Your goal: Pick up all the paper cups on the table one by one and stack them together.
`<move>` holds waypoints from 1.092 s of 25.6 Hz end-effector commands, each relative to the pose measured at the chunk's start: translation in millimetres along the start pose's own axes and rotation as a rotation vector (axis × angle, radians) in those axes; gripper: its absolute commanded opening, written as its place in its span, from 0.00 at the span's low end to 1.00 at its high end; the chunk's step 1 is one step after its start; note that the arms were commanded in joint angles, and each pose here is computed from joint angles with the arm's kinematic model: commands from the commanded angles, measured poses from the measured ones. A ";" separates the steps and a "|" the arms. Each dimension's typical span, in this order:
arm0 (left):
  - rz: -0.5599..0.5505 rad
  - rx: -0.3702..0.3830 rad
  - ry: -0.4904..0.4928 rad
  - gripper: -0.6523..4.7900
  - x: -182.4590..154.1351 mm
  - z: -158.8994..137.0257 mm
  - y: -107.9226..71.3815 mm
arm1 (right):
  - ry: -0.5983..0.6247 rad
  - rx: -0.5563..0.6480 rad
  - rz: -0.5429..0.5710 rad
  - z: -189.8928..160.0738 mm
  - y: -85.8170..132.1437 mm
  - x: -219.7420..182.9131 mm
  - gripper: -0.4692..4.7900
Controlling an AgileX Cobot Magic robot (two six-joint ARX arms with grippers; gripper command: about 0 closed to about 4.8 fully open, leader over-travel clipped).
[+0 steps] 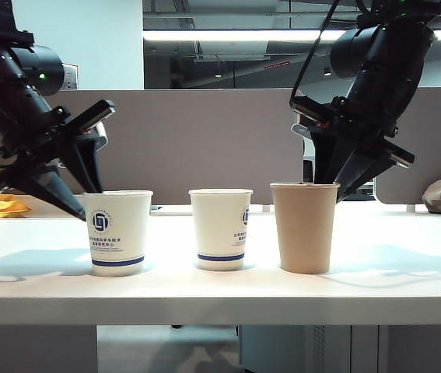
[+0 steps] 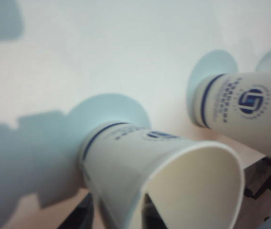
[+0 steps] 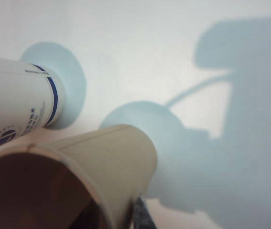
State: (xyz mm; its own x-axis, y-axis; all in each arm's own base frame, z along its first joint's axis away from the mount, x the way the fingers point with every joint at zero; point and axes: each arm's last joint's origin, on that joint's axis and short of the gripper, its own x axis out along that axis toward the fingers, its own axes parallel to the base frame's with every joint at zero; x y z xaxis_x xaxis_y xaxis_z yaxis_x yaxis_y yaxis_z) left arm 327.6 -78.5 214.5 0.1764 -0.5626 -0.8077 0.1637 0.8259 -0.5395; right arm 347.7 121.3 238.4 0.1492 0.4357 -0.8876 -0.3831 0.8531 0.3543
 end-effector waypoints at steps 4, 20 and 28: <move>-0.015 0.014 -0.013 0.21 0.8 2.4 -1.3 | -0.012 -0.009 0.009 1.7 1.6 -1.5 0.11; -0.090 0.056 -0.050 0.11 -27.5 22.0 -24.2 | -0.027 -0.024 0.004 9.1 14.0 -33.4 0.09; -0.105 0.134 -0.136 0.11 -68.4 39.7 -52.6 | -0.213 -0.118 0.048 34.2 46.7 -95.1 0.09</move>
State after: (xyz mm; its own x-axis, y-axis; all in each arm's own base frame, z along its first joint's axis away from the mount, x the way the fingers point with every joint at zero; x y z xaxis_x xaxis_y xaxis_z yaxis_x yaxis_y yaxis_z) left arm 347.0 -84.7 296.7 0.2584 -0.6415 -0.7223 0.2851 0.7651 -0.5774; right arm 349.2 126.4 340.1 0.3080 0.5037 -0.8071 -0.4722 0.8174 0.3300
